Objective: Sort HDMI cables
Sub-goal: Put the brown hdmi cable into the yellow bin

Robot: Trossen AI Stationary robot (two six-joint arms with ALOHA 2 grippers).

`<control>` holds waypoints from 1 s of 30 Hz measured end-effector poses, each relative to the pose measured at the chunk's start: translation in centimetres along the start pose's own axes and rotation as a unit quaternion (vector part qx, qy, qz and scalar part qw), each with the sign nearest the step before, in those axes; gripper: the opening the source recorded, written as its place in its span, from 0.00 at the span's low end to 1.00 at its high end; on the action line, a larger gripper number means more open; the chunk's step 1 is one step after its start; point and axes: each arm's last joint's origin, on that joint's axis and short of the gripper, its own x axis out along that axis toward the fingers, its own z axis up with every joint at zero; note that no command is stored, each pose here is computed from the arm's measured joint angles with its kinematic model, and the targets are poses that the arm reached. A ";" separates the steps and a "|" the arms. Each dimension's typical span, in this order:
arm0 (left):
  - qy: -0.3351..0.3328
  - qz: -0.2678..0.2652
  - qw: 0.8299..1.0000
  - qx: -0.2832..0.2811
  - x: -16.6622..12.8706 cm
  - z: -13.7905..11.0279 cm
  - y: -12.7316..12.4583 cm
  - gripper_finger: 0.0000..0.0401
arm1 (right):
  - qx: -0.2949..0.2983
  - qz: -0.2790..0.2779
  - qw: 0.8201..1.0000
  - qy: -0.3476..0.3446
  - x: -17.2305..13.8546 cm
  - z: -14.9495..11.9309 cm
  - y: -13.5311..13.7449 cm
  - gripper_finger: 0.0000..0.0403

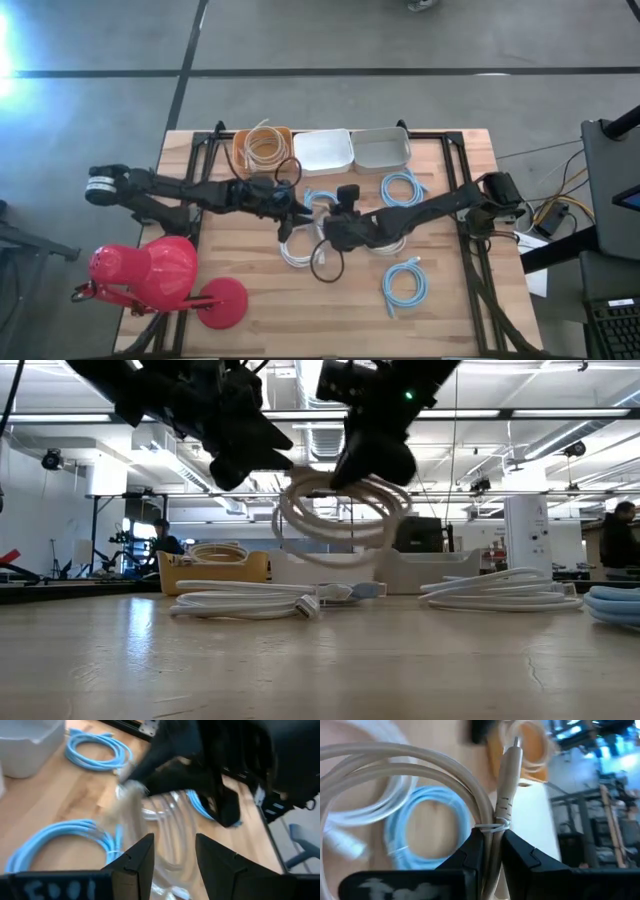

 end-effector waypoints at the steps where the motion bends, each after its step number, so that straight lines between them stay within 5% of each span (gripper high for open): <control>1: 0.001 -0.002 1.000 -0.001 0.0 -0.1 -0.2 0.35 | 0.006 -0.007 1.000 -0.002 -0.1 0.2 -0.2 0.11; 11: -0.016 0.091 0.996 -0.002 0.0 -1.1 0.6 0.35 | 0.020 -0.015 1.000 -0.008 -0.3 0.7 -0.5 0.12; 30: -0.018 0.080 0.997 0.004 0.0 -1.6 0.8 0.35 | 0.020 -0.021 0.999 -0.026 0.0 1.0 -0.7 0.12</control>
